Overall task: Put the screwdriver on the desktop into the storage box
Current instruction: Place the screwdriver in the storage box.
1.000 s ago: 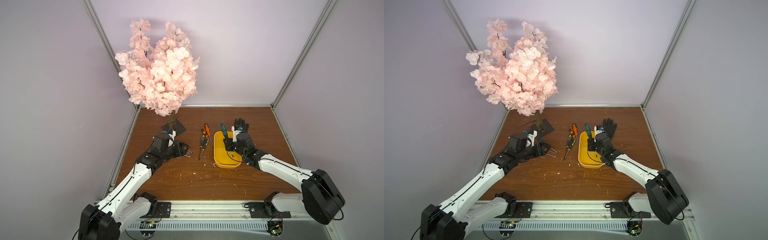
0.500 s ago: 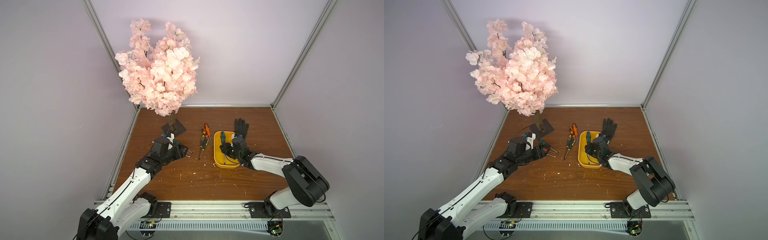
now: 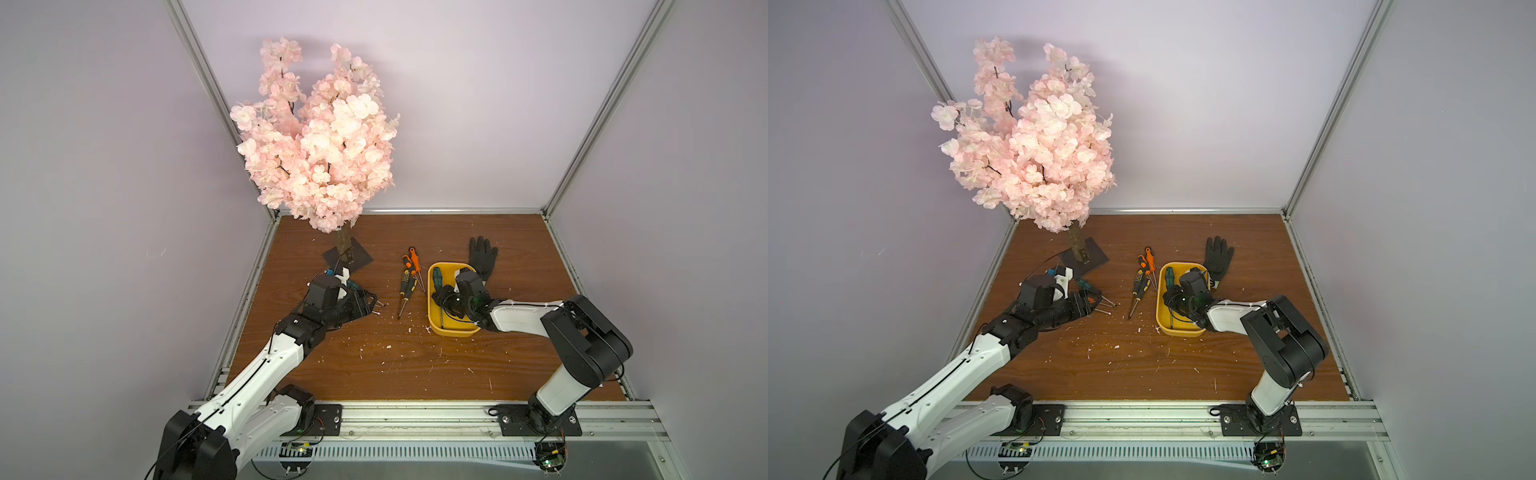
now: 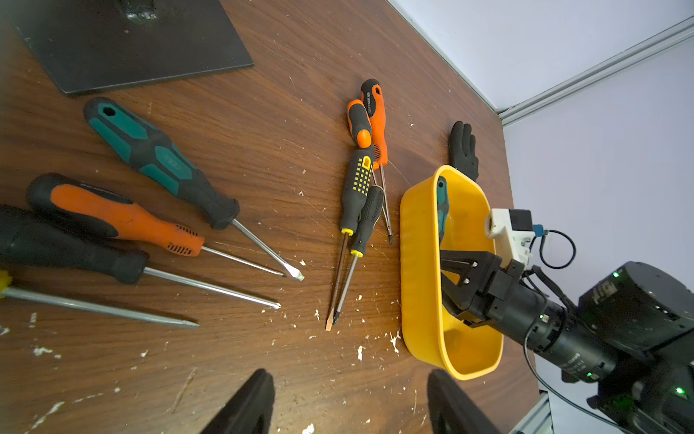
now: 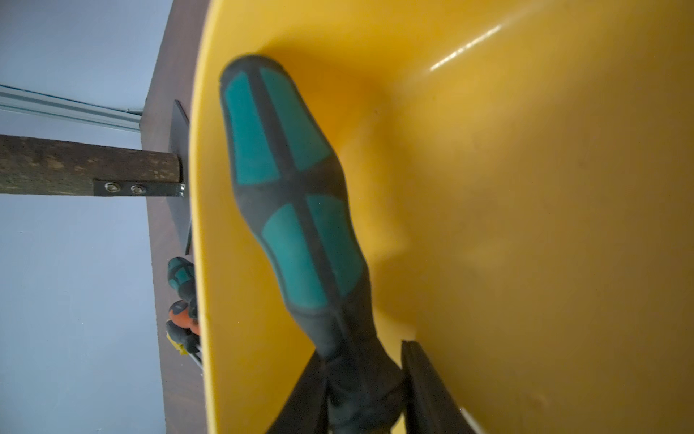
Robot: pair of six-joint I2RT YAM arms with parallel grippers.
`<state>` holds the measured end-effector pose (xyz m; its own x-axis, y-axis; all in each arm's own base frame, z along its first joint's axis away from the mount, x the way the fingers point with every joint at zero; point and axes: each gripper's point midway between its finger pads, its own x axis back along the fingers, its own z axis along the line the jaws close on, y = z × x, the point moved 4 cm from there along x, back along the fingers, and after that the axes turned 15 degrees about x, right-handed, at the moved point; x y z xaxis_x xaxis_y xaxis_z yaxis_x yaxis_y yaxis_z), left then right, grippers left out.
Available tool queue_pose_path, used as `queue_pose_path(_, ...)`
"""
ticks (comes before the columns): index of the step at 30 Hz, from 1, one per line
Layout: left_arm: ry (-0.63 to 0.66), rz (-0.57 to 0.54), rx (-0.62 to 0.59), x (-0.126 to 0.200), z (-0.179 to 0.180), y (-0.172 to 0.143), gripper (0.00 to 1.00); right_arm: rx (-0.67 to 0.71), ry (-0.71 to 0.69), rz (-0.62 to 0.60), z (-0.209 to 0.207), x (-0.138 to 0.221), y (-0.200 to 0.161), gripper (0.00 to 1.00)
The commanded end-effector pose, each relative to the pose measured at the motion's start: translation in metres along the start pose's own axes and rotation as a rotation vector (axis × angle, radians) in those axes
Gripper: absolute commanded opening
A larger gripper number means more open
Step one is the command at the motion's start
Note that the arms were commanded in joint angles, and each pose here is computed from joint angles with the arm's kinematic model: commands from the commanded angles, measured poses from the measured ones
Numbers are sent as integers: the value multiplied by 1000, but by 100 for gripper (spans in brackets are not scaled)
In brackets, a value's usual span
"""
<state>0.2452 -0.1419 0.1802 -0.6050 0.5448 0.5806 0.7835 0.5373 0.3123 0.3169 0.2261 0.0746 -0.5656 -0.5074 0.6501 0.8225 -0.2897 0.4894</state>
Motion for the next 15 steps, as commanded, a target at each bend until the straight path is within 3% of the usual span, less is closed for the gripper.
queue_pose_path(1, -4, -7, -7, -2, -1, -1, 68, 29, 61, -35, 21, 4, 18, 42)
queue_pose_path(4, -2, -7, -7, -3, -1, 0, 68, 41, 57, -32, 21, 5, 19, 49)
queue_pose_path(15, 6, 1, -16, -10, -3, 3, 68, 114, 47, -66, 29, 20, 32, 49)
